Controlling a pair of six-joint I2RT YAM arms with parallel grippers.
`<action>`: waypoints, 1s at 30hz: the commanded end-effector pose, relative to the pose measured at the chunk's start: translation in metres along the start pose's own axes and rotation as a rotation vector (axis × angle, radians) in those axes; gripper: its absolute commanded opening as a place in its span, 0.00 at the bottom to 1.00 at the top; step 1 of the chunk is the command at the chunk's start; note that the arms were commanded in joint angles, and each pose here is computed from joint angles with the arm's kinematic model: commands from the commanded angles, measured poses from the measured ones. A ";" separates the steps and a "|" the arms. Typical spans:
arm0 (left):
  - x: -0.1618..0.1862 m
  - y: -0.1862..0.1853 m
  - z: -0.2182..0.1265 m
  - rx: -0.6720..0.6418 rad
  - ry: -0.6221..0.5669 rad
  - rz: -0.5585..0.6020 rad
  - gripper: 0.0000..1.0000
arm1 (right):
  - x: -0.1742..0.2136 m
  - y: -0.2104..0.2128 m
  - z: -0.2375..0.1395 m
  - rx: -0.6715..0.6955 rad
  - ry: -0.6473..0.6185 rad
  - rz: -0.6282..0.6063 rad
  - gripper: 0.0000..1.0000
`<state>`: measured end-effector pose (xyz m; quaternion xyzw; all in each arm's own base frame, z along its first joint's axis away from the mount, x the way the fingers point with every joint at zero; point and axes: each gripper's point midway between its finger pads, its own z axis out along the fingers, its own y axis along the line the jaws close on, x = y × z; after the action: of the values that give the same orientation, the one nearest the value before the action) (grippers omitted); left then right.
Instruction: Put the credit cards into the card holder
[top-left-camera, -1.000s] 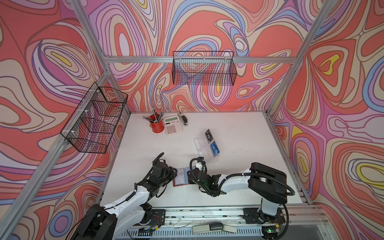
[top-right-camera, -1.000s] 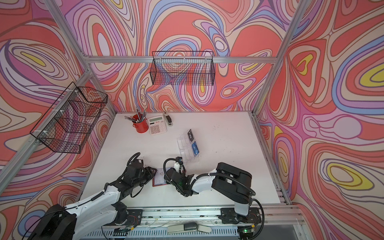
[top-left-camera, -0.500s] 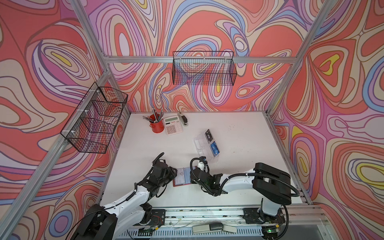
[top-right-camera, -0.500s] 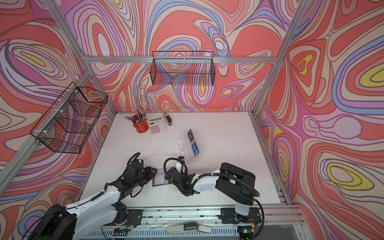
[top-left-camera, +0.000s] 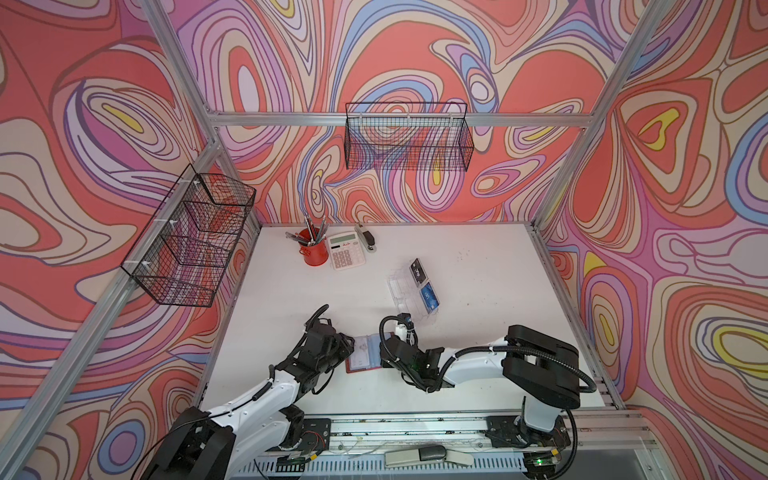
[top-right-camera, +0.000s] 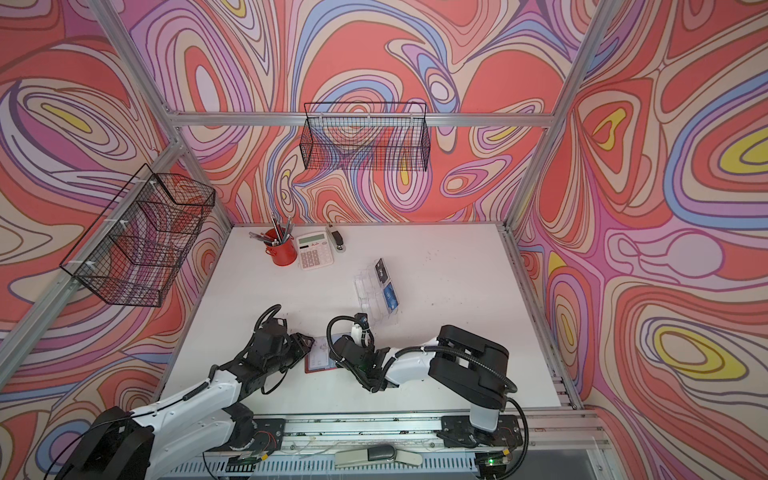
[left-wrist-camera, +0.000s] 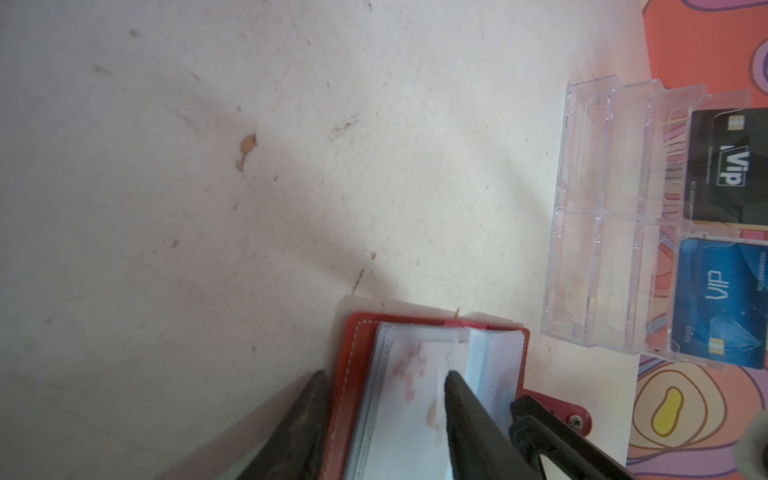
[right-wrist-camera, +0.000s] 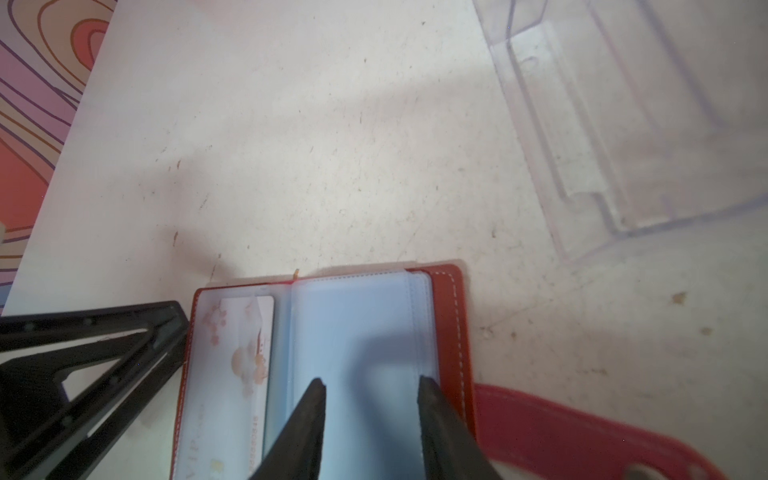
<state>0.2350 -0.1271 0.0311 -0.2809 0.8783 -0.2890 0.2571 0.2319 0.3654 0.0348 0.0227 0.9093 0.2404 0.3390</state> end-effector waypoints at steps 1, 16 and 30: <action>-0.001 -0.003 0.001 -0.001 0.006 -0.004 0.49 | 0.007 0.002 0.009 -0.005 0.031 -0.002 0.40; 0.000 -0.005 0.000 0.005 0.013 -0.004 0.49 | 0.015 -0.001 0.035 -0.103 0.113 0.075 0.42; -0.001 -0.004 0.000 0.003 0.006 -0.003 0.49 | 0.003 -0.010 0.044 -0.138 0.119 0.014 0.49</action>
<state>0.2354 -0.1287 0.0314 -0.2796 0.8787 -0.2912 0.2549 0.2739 0.3920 0.0379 0.0151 0.8815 0.3466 0.3204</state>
